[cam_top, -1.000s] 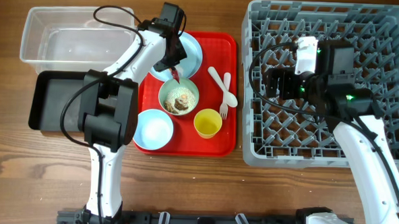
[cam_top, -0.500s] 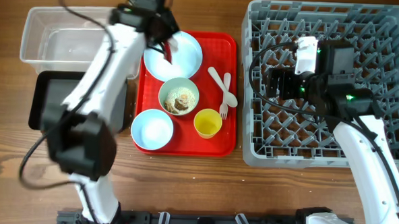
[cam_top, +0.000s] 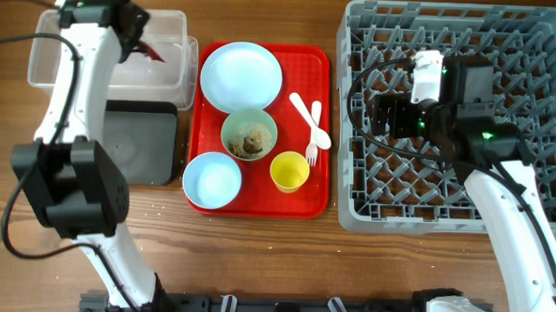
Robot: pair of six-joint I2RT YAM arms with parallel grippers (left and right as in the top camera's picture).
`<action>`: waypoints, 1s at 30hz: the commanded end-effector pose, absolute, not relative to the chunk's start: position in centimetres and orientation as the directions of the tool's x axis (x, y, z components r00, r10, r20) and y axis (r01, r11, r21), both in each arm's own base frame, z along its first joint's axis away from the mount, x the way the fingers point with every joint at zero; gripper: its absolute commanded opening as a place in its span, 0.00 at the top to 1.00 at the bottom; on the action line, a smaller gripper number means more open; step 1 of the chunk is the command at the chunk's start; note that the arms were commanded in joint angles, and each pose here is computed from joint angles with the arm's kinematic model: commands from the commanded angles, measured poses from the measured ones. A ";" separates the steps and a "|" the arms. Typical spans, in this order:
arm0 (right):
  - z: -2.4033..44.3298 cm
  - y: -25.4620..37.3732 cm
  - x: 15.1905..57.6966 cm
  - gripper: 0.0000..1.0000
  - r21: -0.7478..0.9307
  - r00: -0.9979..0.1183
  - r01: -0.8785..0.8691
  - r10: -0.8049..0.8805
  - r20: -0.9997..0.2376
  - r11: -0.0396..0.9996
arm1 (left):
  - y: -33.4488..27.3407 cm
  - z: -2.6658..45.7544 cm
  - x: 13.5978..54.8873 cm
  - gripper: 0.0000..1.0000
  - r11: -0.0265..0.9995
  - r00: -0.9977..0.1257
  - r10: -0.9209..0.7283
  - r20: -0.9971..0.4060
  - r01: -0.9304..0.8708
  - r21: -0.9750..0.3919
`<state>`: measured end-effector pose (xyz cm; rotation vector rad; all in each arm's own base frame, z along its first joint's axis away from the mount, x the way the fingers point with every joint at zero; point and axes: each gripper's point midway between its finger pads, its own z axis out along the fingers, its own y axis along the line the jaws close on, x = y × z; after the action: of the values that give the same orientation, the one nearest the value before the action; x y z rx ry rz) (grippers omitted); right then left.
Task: Sort waste into correct bins and load items into the dishwasher rack
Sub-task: 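Grasp the tissue and wrapper with the left gripper, drop into clear bin, then move the left gripper to the green bowl and grasp its rim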
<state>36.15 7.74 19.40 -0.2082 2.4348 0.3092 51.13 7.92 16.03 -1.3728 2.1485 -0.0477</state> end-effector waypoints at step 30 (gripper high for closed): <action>20.0 8.2 36.6 0.00 0.175 -0.754 -0.252 -0.080 -0.653 0.952 | -2.6 23.1 44.6 0.16 0.910 -0.823 -0.391 -0.412 -0.277 -0.309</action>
<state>36.19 7.74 19.43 -0.2074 2.4326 0.3095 45.84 1.48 24.98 -0.6754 2.4490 -0.2793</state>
